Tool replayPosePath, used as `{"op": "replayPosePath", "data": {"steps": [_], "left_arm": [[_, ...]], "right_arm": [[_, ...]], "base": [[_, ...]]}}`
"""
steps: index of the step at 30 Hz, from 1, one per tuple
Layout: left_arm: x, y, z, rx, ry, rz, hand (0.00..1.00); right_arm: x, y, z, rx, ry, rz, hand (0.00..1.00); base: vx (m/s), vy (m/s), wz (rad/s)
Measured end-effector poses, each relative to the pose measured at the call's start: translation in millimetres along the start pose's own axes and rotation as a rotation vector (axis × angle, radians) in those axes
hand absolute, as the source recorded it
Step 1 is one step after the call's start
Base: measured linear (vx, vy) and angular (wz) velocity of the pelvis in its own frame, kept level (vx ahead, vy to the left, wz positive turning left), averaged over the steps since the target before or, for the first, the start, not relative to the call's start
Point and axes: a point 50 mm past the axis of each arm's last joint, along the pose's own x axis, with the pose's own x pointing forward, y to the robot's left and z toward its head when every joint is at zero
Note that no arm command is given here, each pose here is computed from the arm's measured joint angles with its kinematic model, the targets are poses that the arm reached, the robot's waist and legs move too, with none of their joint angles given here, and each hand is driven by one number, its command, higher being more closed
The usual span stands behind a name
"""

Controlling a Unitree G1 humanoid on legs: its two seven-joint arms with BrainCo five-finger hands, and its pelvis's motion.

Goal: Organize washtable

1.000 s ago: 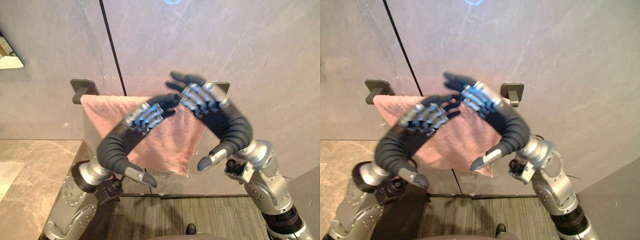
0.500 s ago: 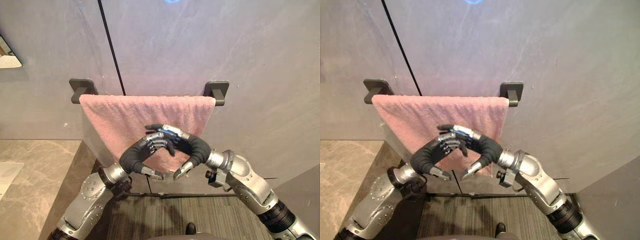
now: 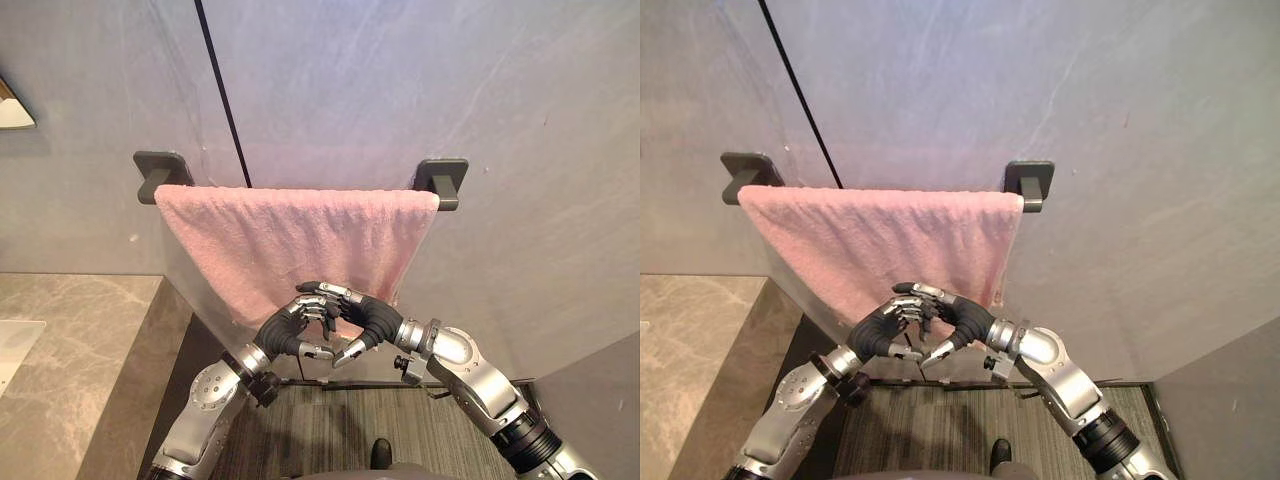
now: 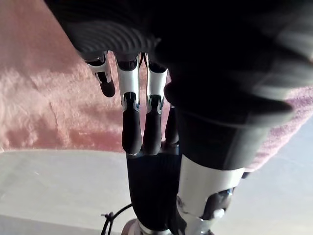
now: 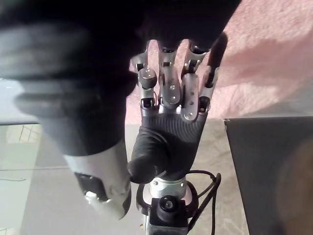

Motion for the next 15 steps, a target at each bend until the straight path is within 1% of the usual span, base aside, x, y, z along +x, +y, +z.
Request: {"op": "replayPosePath", "data": {"steps": [7,9,12,15], "left_arm": [[-3.6,19.2,0.5,0.012,-0.024,0.190,0.00],[-8.5,29.1,1.3,0.028,-0.031,0.269,0.00],[-15.2,40.5,5.0,0.042,-0.046,0.349,0.00],[-17.4,44.5,6.6,0.037,-0.063,0.397,0.00]], "right_arm": [[-9.4,-10.5,-8.4,-0.011,0.021,-0.113,0.00],[-18.0,-17.8,-13.7,-0.003,0.031,-0.192,0.00],[-24.5,-27.4,-10.5,-0.018,0.014,-0.275,0.00],[-29.5,-36.3,-6.3,-0.025,-0.011,-0.357,0.00]], "base": [[0.00,0.000,0.00],[0.00,0.000,0.00],[0.00,0.000,0.00],[0.00,0.000,0.00]]}}
